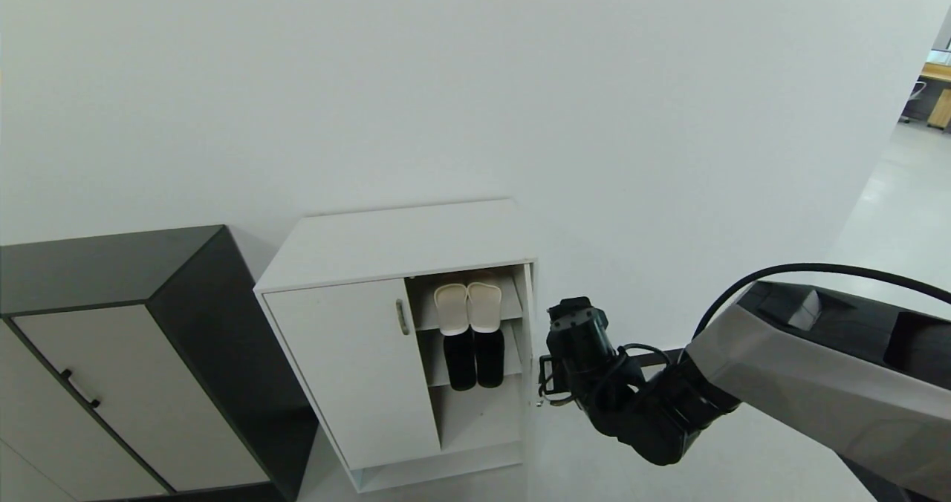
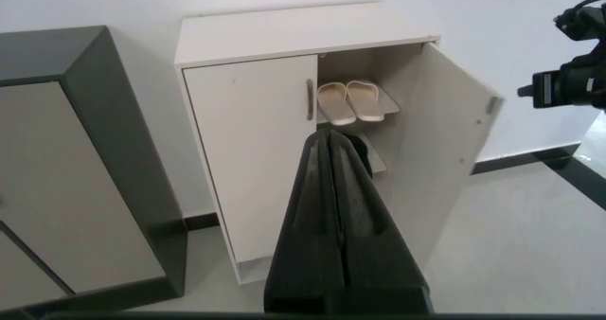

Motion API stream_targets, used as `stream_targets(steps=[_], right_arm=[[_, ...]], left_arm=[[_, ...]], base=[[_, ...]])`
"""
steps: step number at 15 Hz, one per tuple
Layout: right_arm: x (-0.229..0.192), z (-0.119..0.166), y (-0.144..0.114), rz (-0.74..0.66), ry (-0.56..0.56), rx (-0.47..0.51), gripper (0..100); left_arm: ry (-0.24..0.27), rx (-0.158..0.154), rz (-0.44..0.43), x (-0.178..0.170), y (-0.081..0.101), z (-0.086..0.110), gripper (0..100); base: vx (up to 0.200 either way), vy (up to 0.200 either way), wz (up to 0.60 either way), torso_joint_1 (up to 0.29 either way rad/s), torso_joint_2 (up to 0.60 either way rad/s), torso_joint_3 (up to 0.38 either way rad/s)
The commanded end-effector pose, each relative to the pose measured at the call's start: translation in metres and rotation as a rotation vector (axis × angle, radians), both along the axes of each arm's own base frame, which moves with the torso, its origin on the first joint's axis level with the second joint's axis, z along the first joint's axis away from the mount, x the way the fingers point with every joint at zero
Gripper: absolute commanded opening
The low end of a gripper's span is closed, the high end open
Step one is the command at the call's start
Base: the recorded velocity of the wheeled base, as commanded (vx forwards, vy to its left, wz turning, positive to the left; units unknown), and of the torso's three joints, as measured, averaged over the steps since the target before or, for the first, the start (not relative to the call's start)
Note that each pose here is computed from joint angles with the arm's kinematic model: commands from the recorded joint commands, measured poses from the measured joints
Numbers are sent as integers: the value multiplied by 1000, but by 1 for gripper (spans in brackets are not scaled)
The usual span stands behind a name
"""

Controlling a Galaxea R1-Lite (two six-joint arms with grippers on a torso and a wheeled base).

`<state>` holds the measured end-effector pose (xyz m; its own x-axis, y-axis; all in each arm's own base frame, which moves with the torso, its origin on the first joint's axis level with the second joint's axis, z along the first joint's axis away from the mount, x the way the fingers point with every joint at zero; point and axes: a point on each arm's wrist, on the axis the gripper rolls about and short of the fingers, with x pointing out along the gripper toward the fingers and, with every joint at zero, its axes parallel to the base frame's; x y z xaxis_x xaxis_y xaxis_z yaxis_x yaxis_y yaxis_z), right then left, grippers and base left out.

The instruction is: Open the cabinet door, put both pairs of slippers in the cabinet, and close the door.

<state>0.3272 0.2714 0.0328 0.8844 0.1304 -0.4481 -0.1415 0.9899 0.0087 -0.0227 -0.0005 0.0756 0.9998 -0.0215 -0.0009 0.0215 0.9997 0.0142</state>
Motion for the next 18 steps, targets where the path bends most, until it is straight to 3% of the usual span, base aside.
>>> stream_targets(steps=[1, 7, 13, 18], right_arm=[[-6, 12, 0, 9, -22, 16, 0], [-9, 13, 1, 30, -23, -2, 0], [-11, 11, 2, 38, -20, -1, 0], [-14, 8, 1, 87, -21, 34, 0]], left_arm=[[-1, 0, 0, 0, 0, 0, 0], [-2, 0, 0, 0, 0, 0, 0], [1, 0, 0, 0, 0, 0, 0], [-1, 0, 0, 0, 0, 0, 0]], base=[[0, 0, 0, 0, 0, 0], [0, 0, 0, 0, 0, 0], [0, 0, 600, -2, 4, 2], [0, 0, 0, 0, 0, 0]])
